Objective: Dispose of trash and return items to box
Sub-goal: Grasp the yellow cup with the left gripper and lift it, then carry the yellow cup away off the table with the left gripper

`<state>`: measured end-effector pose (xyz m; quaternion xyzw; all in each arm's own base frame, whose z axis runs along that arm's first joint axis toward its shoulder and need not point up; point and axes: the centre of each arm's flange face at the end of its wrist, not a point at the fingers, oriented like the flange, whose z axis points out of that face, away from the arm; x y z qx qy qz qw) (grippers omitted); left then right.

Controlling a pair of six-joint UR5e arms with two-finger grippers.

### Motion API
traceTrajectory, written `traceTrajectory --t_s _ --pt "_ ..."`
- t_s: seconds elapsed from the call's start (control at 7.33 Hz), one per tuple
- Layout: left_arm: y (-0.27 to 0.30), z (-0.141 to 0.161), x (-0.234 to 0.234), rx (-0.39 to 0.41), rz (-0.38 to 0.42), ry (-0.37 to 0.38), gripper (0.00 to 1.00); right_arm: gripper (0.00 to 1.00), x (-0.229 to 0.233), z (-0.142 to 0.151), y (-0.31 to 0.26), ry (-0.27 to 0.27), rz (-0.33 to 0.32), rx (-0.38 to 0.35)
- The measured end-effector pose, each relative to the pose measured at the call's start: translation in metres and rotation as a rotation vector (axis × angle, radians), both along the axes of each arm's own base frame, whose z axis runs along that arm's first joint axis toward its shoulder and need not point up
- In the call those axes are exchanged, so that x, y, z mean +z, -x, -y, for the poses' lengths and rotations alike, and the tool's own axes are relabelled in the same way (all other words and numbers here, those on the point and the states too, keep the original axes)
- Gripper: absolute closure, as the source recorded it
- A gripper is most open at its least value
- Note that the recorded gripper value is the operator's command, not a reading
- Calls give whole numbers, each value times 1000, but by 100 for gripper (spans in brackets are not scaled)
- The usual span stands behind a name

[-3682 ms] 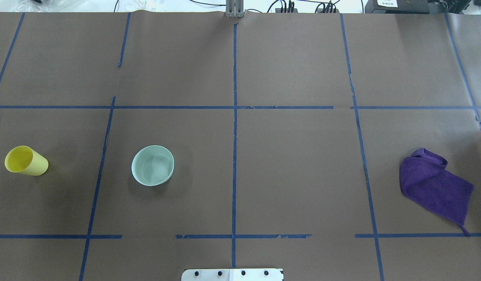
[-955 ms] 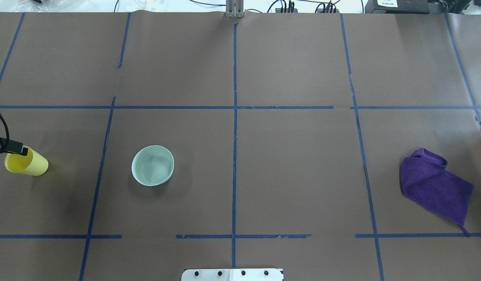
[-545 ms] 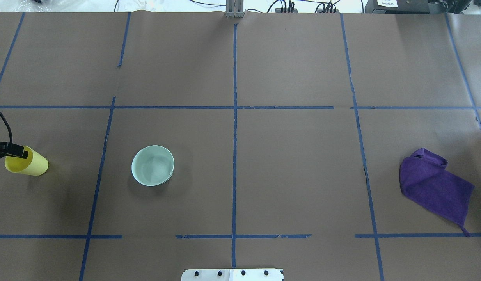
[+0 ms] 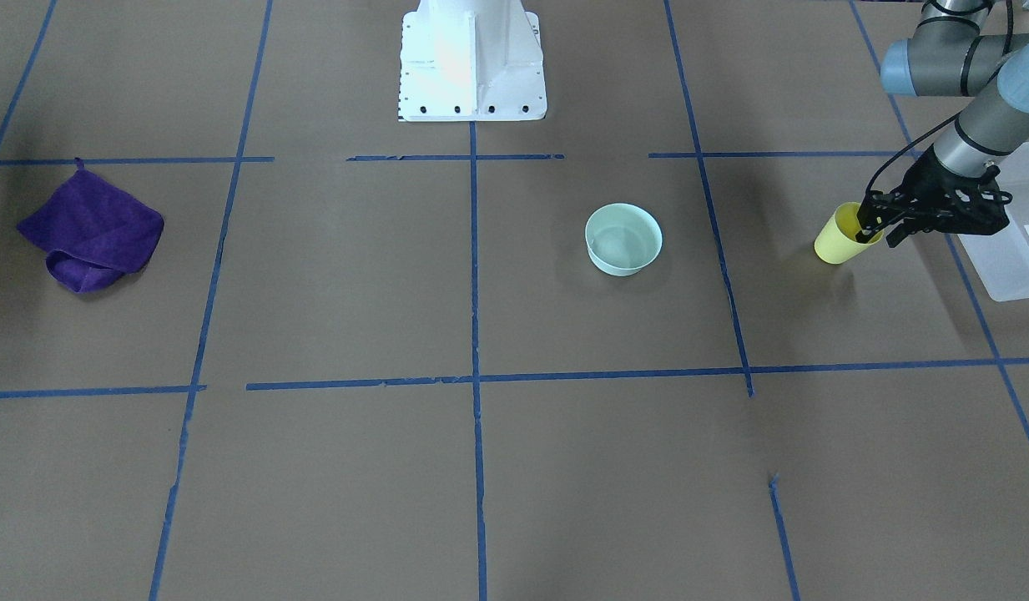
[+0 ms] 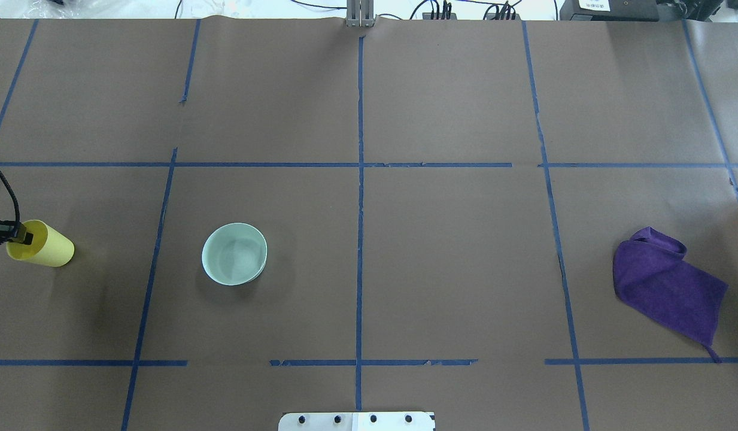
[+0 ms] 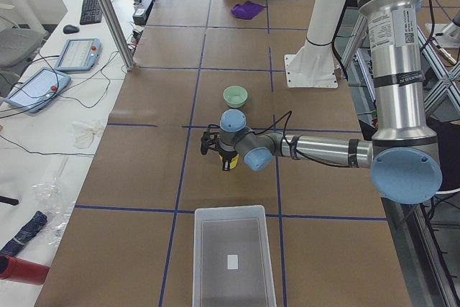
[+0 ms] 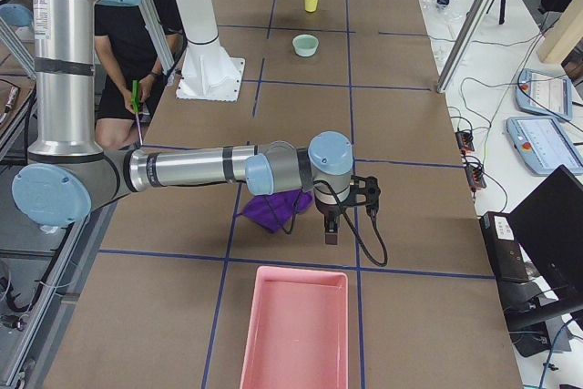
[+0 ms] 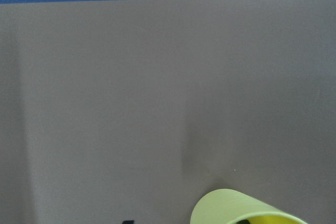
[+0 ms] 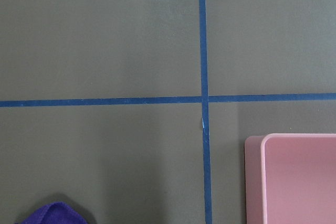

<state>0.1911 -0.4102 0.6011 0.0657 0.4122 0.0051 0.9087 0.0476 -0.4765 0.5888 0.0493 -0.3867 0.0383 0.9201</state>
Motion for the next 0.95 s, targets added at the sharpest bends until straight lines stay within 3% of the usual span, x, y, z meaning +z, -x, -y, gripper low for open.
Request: traceTrajectory --t_s 0.41,0.68,0.95 --pt "5 0 -15 -8 -18 -14 100 0 -1 0 1 0 0 -1" --pt "21 6 -58 -41 -31 -28 100 0 1 0 6 2 -1 -12" --pt "57 17 -97 -69 7 -49 100 0 1 0 18 -1 -2 -39"
